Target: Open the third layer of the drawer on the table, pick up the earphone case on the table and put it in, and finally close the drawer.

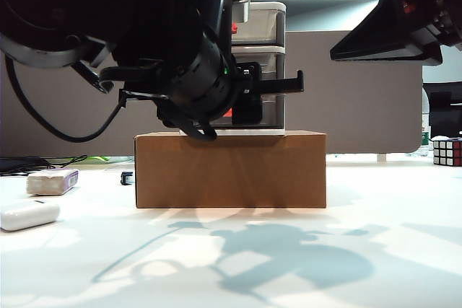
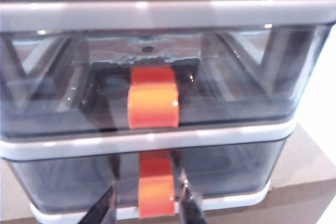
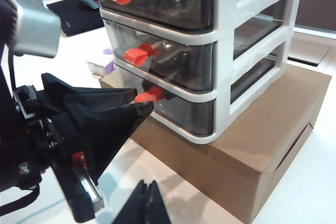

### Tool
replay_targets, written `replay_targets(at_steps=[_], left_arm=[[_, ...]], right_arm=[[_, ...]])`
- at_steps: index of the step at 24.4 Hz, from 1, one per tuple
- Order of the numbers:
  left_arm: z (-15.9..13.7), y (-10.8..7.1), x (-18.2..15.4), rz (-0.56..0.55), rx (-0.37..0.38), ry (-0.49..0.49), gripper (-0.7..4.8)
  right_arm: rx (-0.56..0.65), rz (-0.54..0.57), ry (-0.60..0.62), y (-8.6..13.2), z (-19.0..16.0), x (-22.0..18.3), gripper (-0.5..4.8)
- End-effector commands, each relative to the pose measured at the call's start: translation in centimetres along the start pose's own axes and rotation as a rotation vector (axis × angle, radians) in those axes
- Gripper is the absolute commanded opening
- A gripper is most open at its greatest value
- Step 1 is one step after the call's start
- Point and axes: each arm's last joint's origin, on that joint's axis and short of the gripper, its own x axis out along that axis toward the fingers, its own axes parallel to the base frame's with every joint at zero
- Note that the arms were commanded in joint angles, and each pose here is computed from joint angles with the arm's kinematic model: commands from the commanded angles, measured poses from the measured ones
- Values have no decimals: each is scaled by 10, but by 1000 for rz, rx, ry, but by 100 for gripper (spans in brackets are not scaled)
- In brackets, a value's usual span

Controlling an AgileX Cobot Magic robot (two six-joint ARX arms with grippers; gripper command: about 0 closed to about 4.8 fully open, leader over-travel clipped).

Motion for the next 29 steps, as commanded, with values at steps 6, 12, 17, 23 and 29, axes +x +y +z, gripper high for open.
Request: replay_targets(at_steps=[6,12,17,23,29], left_arm=[[2,7,9,-27,-32,4,143],[4,9,12,-32,-36,4,143],[4,9,12,-35,-37,4,52],[4,8,12,-50,-36,7,-5],[4,8,12,-50,-35,8,-6]], right_arm=[[-9,-1,-25,0,4,0,-5],[-9,-1,-25,0,4,0,-5],[-9,-1,-25,0,4,0,-5],[-9,-1,-25,0,4,0,-5],[-14,6,-93,-1,11,8,-5]])
